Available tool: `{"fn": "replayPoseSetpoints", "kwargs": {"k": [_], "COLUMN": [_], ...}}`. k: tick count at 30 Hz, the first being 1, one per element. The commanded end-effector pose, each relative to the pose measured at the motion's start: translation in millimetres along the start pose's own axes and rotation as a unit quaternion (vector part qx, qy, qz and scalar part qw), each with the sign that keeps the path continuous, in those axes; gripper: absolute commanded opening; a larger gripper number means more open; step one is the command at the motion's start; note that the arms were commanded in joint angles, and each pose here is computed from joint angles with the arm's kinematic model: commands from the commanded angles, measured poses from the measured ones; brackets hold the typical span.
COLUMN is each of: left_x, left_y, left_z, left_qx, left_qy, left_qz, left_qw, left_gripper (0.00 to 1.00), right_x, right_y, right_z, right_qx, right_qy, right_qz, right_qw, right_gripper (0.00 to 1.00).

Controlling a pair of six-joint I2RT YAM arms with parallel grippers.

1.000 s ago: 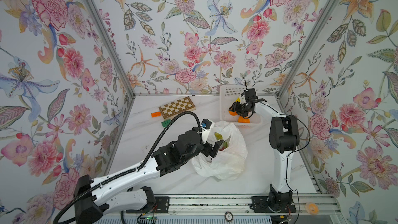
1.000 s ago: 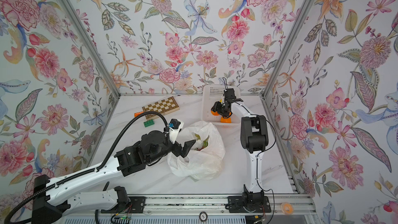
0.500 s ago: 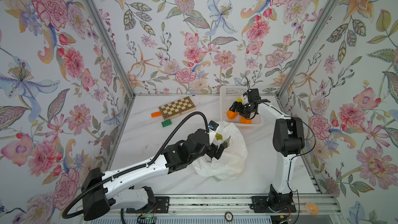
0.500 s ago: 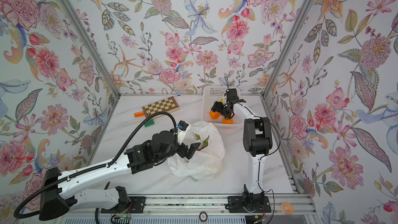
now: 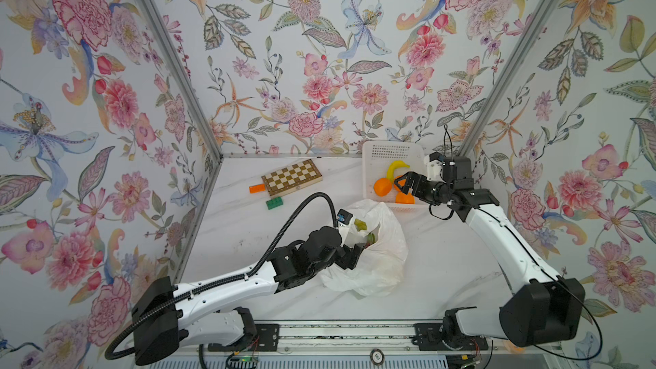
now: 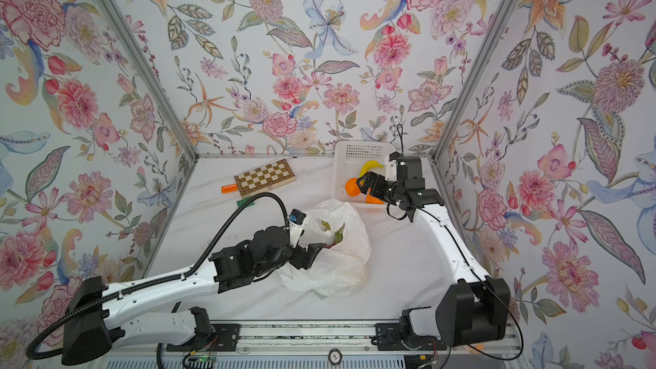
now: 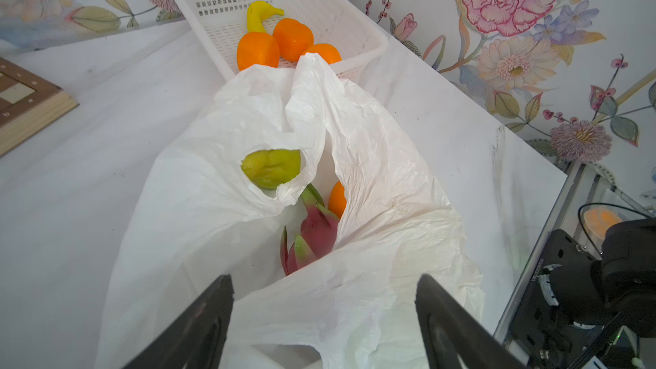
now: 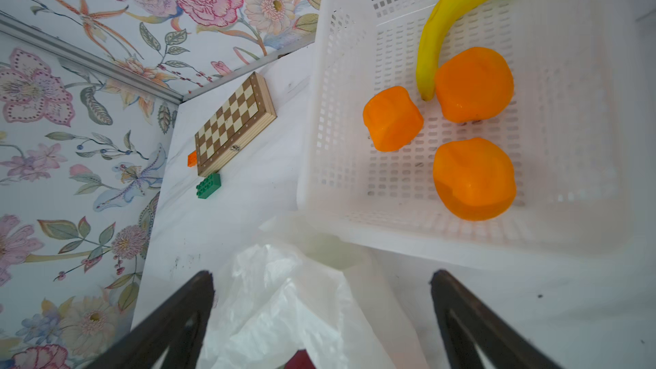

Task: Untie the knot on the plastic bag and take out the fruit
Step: 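Move the right gripper back to the bag while the left reaches inside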

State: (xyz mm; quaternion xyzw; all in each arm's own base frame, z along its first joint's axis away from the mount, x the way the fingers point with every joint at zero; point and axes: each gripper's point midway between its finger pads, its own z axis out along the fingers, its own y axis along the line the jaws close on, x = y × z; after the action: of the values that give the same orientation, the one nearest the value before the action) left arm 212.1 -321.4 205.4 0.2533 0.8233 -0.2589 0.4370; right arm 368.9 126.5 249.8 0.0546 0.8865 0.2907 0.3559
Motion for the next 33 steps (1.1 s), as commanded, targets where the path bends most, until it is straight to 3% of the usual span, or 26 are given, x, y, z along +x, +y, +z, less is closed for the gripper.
{"fn": "replayPoseSetpoints", "kwargs": {"k": [1, 8, 13, 19, 26, 33], "left_x": [-5, -1, -1, -2, -6, -13], "left_y": [6, 24, 45, 56, 45, 34], "left_z": [-8, 2, 6, 5, 2, 9], "left_qx": [-0.012, -0.059, -0.115, -0.097, -0.053, -0.031], "left_qy": [-0.029, -0.028, -0.017, -0.030, -0.043, -0.036], "left_qz": [-0.055, -0.062, -0.095, -0.138, -0.128, -0.120], "left_qw": [0.998, 0.996, 0.989, 0.985, 0.989, 0.992], "left_gripper": [0.79, 0.74, 0.68, 0.64, 0.61, 0.60], "right_x": [26, 78, 115, 143, 141, 122], "right_y": [15, 51, 54, 65, 77, 78], "right_z": [-19, -45, -36, -9, 32, 65], "right_qx": [-0.025, -0.075, -0.046, -0.077, -0.117, -0.097], "right_qy": [0.002, 0.029, 0.072, 0.098, 0.081, 0.062], "right_qz": [0.008, -0.015, -0.022, 0.018, 0.066, 0.073], "right_qw": [1.000, 0.997, 0.996, 0.992, 0.988, 0.991], "right_gripper": [0.97, 0.98, 0.98, 0.86, 0.84, 0.80]}}
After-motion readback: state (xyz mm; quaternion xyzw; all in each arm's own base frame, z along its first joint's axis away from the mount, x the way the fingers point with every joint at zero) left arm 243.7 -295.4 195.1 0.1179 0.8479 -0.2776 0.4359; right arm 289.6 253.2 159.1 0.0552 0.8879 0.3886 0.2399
